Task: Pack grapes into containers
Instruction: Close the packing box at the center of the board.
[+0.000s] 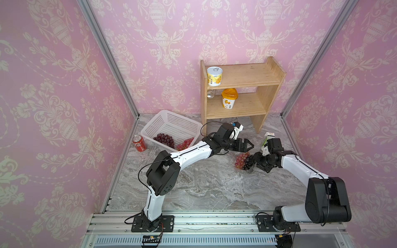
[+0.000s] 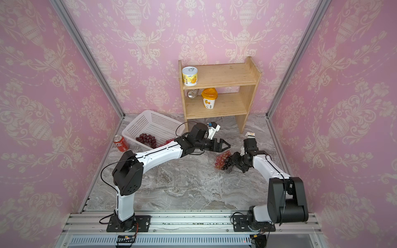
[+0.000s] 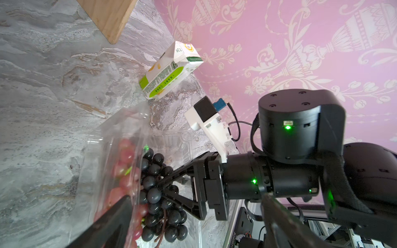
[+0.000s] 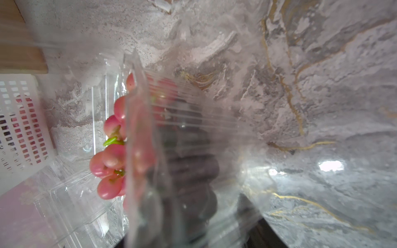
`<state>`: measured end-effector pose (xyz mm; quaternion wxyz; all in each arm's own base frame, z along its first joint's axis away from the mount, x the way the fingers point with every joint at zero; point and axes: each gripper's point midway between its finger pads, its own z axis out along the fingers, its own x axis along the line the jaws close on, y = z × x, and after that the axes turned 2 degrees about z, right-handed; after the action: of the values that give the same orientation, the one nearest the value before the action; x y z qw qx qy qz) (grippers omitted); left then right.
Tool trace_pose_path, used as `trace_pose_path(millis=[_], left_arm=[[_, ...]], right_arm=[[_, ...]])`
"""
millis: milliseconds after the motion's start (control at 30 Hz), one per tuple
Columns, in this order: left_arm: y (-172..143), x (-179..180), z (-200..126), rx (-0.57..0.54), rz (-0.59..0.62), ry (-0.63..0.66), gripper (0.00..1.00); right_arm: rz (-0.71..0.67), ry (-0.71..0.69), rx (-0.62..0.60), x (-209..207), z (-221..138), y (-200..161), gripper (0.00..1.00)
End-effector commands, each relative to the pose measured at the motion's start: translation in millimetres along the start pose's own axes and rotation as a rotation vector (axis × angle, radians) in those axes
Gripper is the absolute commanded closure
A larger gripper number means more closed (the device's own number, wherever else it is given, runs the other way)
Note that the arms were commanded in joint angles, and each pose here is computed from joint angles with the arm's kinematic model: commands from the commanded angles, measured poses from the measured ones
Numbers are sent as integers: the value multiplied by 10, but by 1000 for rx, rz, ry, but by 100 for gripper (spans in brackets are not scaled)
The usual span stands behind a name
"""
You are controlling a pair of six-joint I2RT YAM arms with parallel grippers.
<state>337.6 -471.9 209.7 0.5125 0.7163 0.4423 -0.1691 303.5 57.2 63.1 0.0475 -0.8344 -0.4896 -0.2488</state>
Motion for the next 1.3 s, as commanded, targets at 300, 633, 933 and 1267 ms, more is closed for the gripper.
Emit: trace_pose_path(millis=[300,633,933,1267], left_arm=[[-90,-285,125,41,-53,-84,5],[-285,-360,297,58,-91,-121,5],[-378,-217,336,45,-124,-95,5],[-511,-34,421,46,-159,-74,6]], right_arm=[[-8,-7,69,-75,208,-192,44],[-21,-8,59,-103,135,-196,37],[29,-17,-17,-268,-172,-144,25],[182,-51,-164,-649,-611,59,16]])
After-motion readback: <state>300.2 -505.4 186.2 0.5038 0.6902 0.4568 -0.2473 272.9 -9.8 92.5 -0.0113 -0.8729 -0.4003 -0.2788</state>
